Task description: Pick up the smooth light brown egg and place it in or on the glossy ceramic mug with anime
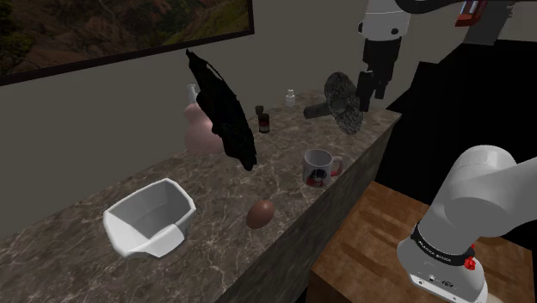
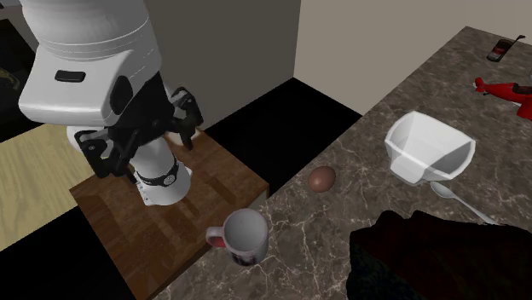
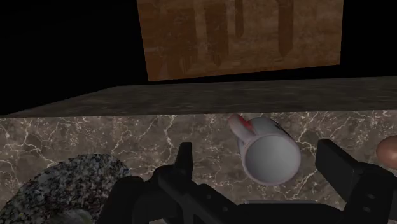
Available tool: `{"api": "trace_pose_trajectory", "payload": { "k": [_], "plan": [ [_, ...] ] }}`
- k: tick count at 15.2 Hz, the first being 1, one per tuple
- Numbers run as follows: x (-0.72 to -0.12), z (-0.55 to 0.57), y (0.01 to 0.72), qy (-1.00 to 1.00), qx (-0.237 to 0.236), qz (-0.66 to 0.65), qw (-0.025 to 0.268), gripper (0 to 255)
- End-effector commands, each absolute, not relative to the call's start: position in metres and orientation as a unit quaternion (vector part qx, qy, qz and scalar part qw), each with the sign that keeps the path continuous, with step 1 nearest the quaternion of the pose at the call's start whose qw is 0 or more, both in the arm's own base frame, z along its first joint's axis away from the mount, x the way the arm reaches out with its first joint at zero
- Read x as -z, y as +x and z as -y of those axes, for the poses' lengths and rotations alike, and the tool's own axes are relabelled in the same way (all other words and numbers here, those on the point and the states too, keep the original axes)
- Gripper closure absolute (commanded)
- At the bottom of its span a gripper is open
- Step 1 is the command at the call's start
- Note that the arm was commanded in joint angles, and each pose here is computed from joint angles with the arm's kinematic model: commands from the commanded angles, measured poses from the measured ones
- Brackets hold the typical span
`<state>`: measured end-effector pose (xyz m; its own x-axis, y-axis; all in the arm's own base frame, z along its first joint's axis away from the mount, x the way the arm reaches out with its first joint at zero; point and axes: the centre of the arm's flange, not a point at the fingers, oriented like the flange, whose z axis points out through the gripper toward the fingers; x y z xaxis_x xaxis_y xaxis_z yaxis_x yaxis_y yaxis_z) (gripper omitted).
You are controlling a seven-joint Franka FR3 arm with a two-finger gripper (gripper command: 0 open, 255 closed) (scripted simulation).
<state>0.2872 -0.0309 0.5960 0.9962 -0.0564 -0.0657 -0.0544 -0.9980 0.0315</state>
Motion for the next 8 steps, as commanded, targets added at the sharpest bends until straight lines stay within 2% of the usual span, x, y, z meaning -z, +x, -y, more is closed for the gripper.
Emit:
{"api": "trace_pose_trajectory", "payload": {
  "k": [1,8],
  "plan": [
    [-0.596,0.031,0.287,0.999,0.033,0.028,0.015,0],
    [-0.536,-0.028,0.277,0.989,0.013,0.147,-0.019,0]
  ]
}}
